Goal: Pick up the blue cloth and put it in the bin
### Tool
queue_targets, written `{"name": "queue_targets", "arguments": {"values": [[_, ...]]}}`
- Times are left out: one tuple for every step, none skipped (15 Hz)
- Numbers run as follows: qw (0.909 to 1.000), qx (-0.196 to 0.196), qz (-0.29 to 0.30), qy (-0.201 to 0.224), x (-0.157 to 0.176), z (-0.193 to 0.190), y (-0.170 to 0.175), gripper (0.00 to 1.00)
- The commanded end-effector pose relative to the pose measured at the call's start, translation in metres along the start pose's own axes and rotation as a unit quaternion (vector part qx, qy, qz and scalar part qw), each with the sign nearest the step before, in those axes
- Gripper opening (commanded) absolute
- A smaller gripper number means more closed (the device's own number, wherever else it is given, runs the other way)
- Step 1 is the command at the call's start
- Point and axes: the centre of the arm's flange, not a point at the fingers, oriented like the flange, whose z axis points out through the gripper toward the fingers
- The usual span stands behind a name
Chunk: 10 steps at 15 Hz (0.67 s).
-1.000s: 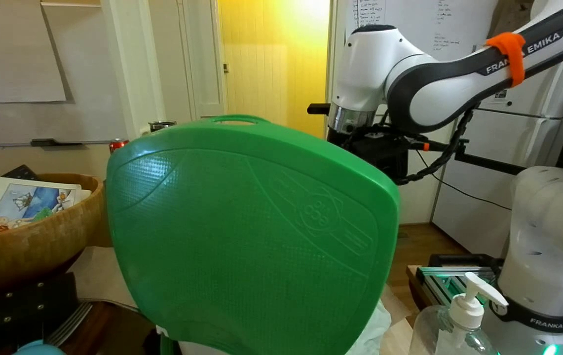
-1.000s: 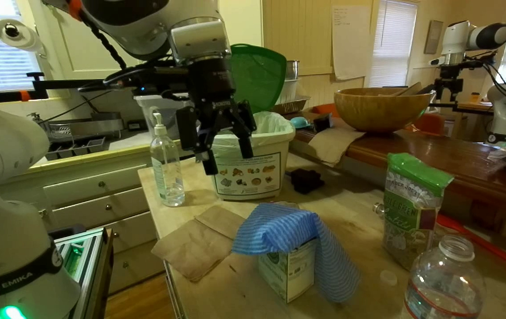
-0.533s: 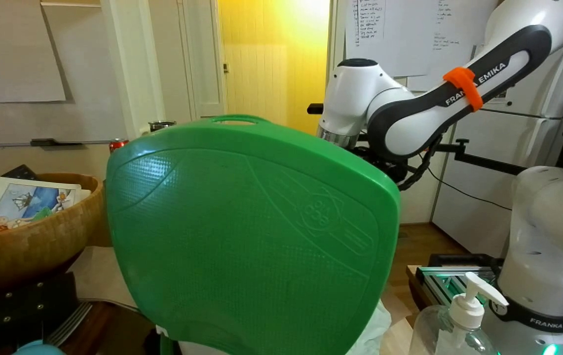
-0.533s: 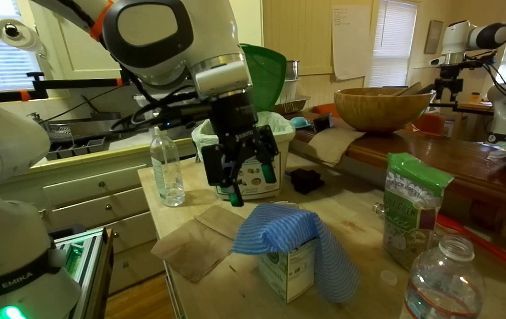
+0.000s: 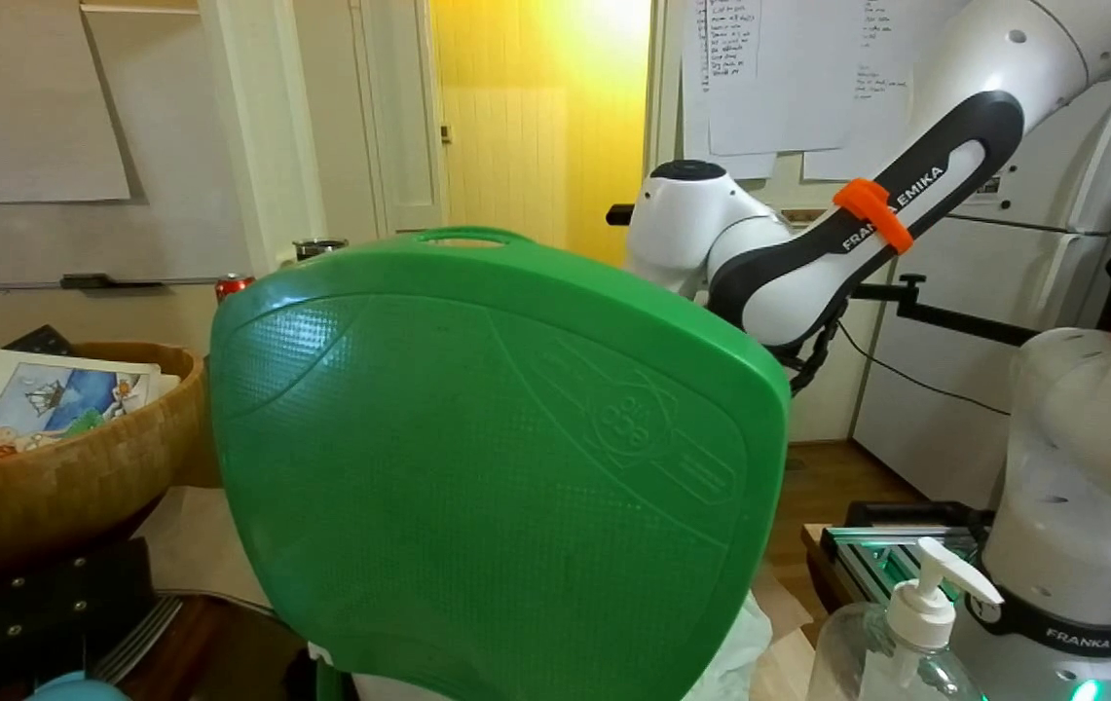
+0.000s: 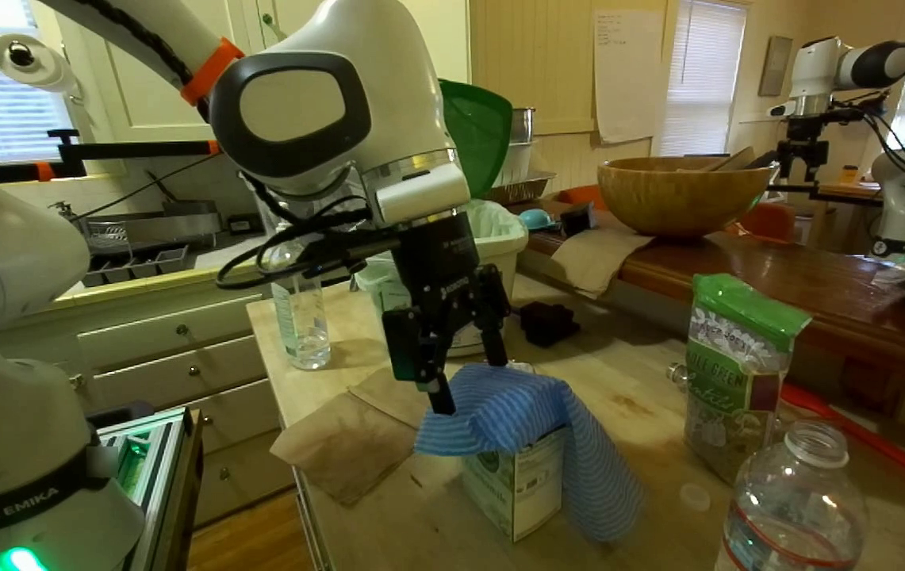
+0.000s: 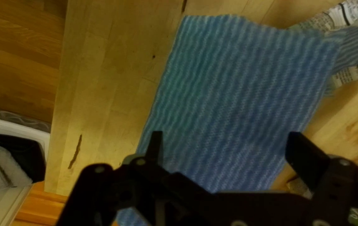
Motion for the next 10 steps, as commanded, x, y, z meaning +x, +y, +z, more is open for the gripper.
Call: {"name": "queue_targets", "arguments": {"values": [[0.9998,0.003,0.002,0.018,0.003,0.020,-0.003,1.00],[0.9997,0.006,0.000,0.023,0.004,0.023,-0.004,1.00],[0.9996,0.010,-0.003,0.027,0.005,0.024,-0.004,1.00],[0.9994,0.013,-0.006,0.030,0.005,0.026,-0.004,1.00],[0.9992,0.017,-0.011,0.035,0.004,0.029,-0.005,1.00],[0.9991,0.020,-0.015,0.034,0.003,0.031,-0.005,1.00],[0.9989,0.022,-0.017,0.037,0.002,0.033,-0.006,1.00],[0.9988,0.024,-0.022,0.036,0.001,0.036,-0.006,1.00],[0.9987,0.027,-0.026,0.035,0.000,0.039,-0.007,1.00],[0.9986,0.029,-0.029,0.034,-0.001,0.042,-0.007,1.00]]}}
